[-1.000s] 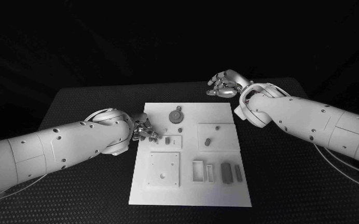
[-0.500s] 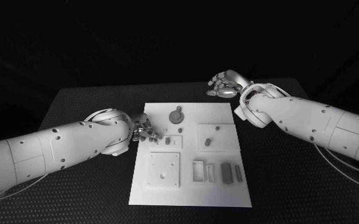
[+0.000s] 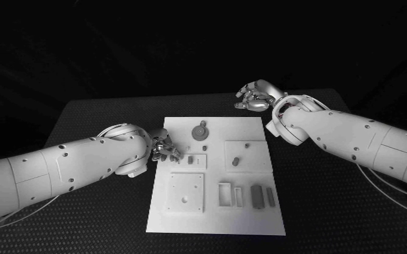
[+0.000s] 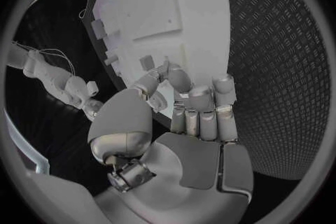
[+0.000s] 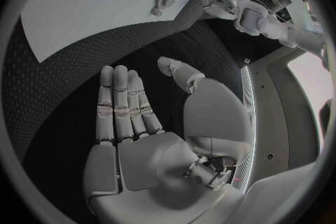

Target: Assemble the parts on the task board

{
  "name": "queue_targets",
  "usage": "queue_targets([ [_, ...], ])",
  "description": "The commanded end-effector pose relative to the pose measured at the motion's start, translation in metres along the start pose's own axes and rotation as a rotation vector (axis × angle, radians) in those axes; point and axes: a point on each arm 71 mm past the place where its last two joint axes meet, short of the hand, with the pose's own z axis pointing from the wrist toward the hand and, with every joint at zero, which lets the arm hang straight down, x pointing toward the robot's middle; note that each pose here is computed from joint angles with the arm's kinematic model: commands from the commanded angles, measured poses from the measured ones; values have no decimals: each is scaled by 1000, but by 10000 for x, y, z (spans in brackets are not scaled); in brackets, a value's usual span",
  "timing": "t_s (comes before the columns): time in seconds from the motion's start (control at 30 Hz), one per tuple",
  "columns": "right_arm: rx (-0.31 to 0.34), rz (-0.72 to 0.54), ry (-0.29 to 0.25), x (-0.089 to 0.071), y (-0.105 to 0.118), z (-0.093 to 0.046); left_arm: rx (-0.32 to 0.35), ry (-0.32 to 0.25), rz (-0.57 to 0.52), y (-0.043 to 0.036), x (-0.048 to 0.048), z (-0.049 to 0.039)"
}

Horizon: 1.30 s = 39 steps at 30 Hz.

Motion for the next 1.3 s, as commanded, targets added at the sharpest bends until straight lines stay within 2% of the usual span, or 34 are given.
queue_targets([
  [0.03,-10,-3,13,13,8,-1,16,17,-53,-12,15,-3],
  [0.23,-10,-3,13,12,4,-2,46,0,-126,-30,-66,-17],
  [0.63,-12,6,11,-3,-10,-15,144,-54,-403,13,-272,-80],
  [0.83,-4,49,19,13,1,-32,258,-106,-643,5,-385,-105],
  [1.03,-2,109,59,124,79,-76,346,-151,-830,-58,-425,-125],
  [1.3,-9,183,105,353,245,-172,374,-146,-1009,-133,-378,-126],
])
